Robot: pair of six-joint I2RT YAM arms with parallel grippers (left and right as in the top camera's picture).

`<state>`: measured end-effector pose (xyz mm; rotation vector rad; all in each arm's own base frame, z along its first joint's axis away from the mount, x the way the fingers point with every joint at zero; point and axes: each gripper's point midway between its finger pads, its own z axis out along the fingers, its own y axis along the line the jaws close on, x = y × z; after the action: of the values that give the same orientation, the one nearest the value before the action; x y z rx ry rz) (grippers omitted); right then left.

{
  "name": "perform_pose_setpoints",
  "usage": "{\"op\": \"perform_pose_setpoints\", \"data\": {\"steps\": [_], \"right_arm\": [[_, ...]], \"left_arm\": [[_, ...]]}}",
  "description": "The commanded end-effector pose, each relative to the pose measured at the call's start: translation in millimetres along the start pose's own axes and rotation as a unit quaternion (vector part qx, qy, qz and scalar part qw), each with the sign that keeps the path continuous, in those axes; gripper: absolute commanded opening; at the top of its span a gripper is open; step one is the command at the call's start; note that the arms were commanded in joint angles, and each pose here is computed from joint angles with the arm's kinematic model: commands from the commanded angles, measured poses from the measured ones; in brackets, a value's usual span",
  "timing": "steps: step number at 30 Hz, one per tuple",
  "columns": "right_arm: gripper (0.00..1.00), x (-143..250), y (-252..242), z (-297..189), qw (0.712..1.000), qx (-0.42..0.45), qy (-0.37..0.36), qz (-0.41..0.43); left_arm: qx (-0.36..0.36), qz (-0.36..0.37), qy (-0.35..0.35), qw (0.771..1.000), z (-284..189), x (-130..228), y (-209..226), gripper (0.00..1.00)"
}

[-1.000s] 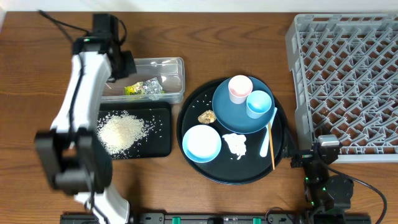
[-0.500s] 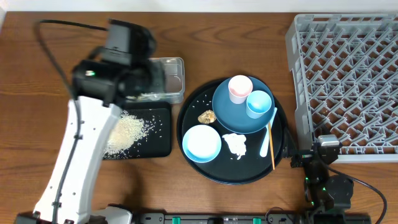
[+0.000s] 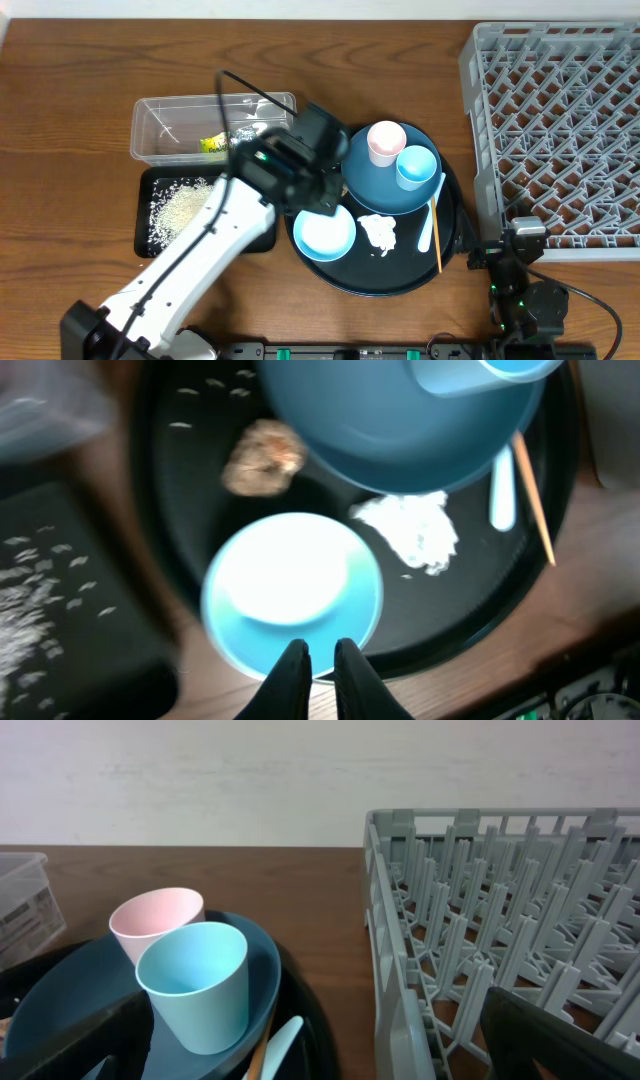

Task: Sort waste into correct bins and load items into the dishwasher rack
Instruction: 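Move the left gripper over the white tissue on the round tray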

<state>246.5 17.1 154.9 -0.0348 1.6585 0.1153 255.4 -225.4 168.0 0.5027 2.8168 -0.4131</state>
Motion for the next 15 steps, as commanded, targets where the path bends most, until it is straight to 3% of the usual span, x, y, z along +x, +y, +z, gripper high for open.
{"op": "perform_pose_setpoints", "data": {"steps": [1,4,8,15], "right_arm": [[0.99,2,-3,0,1.0,0.007,0.002,-0.005],[0.99,2,-3,0,1.0,0.007,0.002,-0.005],[0.99,2,-3,0,1.0,0.007,0.002,-0.005],[0.99,2,-3,0,1.0,0.007,0.002,-0.005]], "left_arm": [[0.015,0.0,0.003,1.0,10,7,-20,0.15],[0.031,0.02,-0.01,0.999,14,6,-39,0.17],[0.048,0.05,-0.021,0.997,26,9,-61,0.35],[0.06,0.084,-0.007,0.995,56,17,-90,0.41]]}}
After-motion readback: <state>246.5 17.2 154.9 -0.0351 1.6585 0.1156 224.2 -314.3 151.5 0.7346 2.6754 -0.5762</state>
